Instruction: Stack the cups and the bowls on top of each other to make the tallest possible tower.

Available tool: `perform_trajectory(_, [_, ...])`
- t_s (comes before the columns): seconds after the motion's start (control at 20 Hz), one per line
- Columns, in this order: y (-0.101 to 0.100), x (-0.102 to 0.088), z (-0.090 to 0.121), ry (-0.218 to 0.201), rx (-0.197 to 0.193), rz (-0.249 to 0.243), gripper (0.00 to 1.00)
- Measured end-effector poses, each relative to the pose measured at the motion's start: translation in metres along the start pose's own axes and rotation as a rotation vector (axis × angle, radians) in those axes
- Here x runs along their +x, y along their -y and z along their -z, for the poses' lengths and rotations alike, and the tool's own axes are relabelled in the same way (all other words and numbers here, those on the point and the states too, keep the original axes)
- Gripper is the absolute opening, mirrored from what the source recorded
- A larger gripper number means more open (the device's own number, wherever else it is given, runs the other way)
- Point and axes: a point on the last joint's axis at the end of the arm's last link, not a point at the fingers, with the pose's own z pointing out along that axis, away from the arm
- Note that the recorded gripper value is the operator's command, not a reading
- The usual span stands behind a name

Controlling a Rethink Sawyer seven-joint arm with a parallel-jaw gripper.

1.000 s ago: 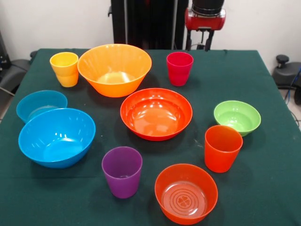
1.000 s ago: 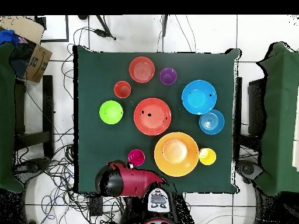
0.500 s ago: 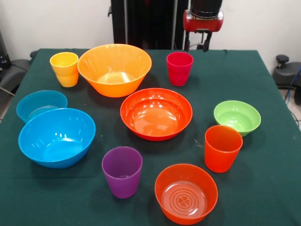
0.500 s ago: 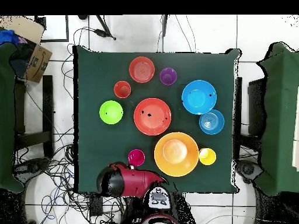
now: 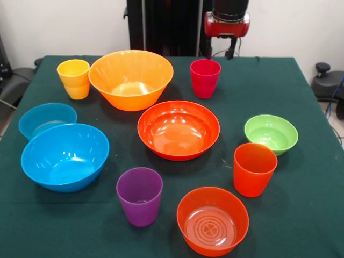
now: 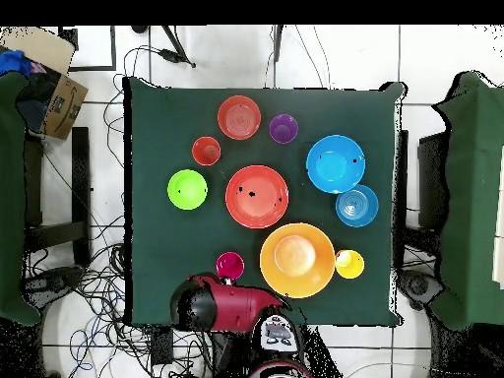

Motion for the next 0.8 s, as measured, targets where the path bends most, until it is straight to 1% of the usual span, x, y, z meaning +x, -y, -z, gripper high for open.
perform_trajectory(0.25, [0.005,-0.008,0.000,0.012,-0.002,-0.012,1.00])
perform_trajectory(0.3, [0.005,-0.014,0.001,0.022,-0.003,-0.012,1.00])
perform_trajectory(0.4, [0.005,-0.018,0.001,0.029,-0.005,-0.011,1.00])
perform_trajectory(0.65, [0.002,-0.038,0.002,0.063,-0.018,-0.008,1.00])
perform_trajectory(0.8, [-0.001,-0.054,0.001,0.088,-0.023,-0.003,1.00])
